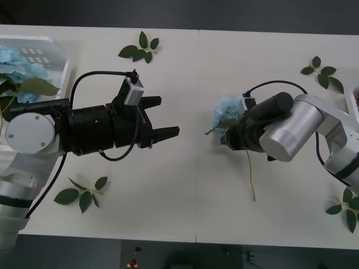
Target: Put the red flowers into the right box and the blue flowers into the left box
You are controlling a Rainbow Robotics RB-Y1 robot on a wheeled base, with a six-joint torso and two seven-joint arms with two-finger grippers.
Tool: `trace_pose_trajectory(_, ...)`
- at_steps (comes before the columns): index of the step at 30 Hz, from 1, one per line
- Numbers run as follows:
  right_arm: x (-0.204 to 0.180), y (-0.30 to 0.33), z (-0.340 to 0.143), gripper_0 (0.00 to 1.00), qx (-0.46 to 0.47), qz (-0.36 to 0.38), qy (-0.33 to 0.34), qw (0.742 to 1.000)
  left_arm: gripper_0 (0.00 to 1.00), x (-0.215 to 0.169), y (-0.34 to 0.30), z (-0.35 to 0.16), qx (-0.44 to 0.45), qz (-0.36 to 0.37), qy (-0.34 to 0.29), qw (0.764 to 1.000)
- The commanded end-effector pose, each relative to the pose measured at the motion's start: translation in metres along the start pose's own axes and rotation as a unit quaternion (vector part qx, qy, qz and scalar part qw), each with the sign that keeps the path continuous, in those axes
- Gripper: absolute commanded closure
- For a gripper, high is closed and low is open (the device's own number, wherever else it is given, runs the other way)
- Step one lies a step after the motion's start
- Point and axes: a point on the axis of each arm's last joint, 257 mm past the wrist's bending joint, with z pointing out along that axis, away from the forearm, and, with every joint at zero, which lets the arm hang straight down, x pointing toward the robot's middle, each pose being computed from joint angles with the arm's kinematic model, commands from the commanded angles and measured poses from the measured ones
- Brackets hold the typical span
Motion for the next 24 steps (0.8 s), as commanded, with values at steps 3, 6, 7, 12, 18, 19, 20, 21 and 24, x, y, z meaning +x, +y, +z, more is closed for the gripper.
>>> trace_pose_trajectory(3, -0.031, 0.013, 0.012, 0.02, 0.001, 0.020, -0.021, 1.000, 0.00, 0.000, 0.005, -0.008, -0.007, 0.033, 0.001, 0.999)
trace_pose_trajectory(6, -0.036, 0.018, 0.016, 1.00, -0.001, 0.025, -0.021, 0.999, 0.00, -0.001, 0.004, -0.008, -0.006, 0.033, 0.001, 0.999)
trace_pose_trajectory(7, -0.036, 0.018, 0.017, 1.00, 0.000, 0.025, -0.021, 0.999, 0.00, 0.000, 0.004, -0.008, -0.006, 0.033, 0.001, 0.999)
trace_pose_trajectory(12, -0.037, 0.020, 0.017, 1.00, -0.003, 0.024, -0.021, 0.999, 0.00, -0.001, 0.004, -0.008, -0.006, 0.031, 0.000, 1.000)
trace_pose_trajectory(18, -0.038, 0.023, 0.017, 1.00, -0.008, 0.023, -0.023, 0.999, 0.00, -0.002, 0.003, -0.008, -0.005, 0.029, -0.002, 1.000)
trace_pose_trajectory(19, -0.039, 0.024, 0.016, 1.00, -0.011, 0.025, -0.025, 0.999, 0.00, -0.002, 0.003, -0.008, -0.005, 0.029, -0.002, 1.000)
trace_pose_trajectory(20, -0.042, 0.026, 0.016, 1.00, -0.019, 0.029, -0.029, 0.999, 0.00, -0.002, 0.004, -0.008, -0.005, 0.029, -0.003, 1.000)
trace_pose_trajectory(21, -0.047, 0.028, 0.014, 1.00, -0.028, 0.033, -0.036, 0.998, 0.00, -0.002, 0.003, -0.008, -0.005, 0.030, -0.002, 1.000)
trace_pose_trajectory(24, -0.073, 0.030, -0.002, 1.00, -0.071, 0.057, -0.070, 0.993, 0.00, -0.001, 0.003, -0.008, -0.005, 0.029, -0.002, 1.000)
